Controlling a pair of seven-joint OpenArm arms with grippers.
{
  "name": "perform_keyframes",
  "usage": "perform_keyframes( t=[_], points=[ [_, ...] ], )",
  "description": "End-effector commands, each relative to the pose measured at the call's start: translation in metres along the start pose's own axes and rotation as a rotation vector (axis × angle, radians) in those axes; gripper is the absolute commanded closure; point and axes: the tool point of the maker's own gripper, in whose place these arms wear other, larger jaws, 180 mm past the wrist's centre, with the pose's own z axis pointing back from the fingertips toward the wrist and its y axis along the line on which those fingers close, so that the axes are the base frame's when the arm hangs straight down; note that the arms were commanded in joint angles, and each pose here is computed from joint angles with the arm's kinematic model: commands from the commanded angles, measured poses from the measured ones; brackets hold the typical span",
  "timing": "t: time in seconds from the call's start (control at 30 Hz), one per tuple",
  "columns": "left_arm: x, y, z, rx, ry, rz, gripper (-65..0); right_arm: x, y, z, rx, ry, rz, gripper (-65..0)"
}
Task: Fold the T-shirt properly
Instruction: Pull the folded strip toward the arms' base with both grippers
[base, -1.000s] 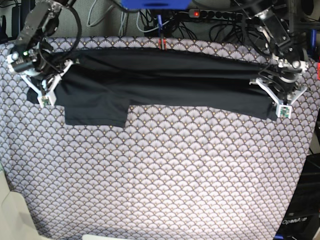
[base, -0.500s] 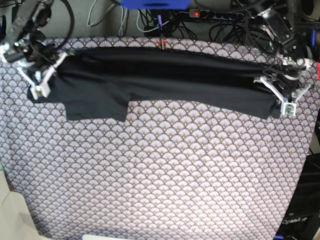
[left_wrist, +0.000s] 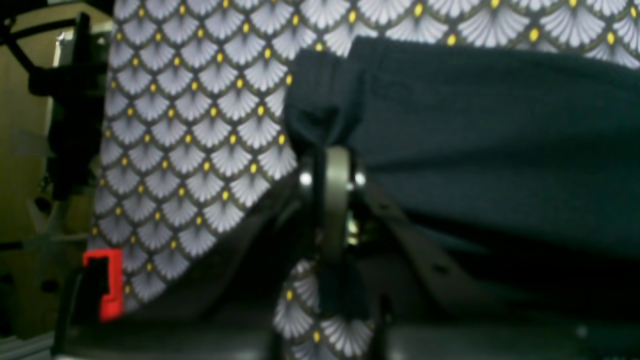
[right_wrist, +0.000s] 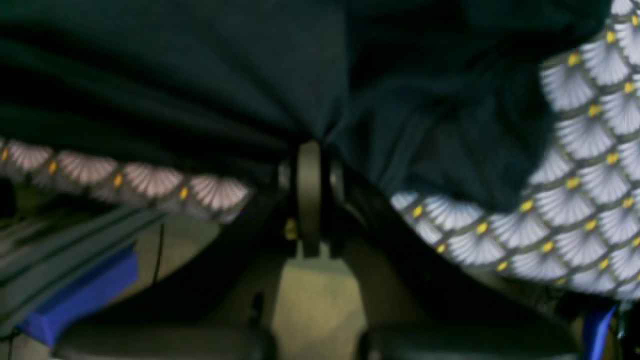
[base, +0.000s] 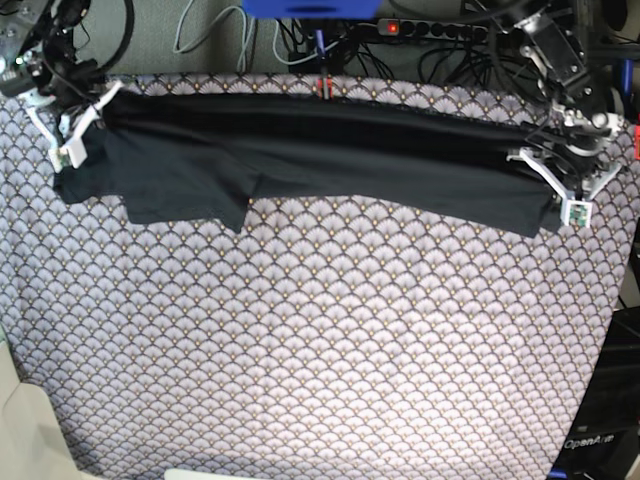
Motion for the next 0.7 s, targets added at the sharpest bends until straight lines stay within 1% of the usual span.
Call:
perform_keyframes(
  t=[0.0, 0.27, 0.53, 0.6, 0.67],
  points=[
    [0.012, 0.014, 0.004, 0.045, -0.041, -0.005, 0.0, 0.002, -0.006, 0.006, -0.024, -0.002, 0.012, 0.0],
    [0.010, 0.013, 0.005, 0.044, -0.037, -0.007, 0.0, -0.001, -0.005, 0.004, -0.017, 0.007, 0.010, 0.0],
    [0.004, 0.013, 0.006, 0.043, -0.025, -0.012, 0.0, 0.002, 0.016, -0.005, 0.038, 0.024, 0.063, 0.0],
    [0.004, 0.013, 0.006, 0.043, -0.025, -0.012, 0.0, 0.002, 0.019, -0.006, 0.045, 0.025, 0.069, -2.6],
    [0.001, 0.012, 0.007, 0.040, -0.018, -0.013, 0.0, 0.002, 0.018, -0.006, 0.044, 0.025, 0.070, -7.3]
  ],
)
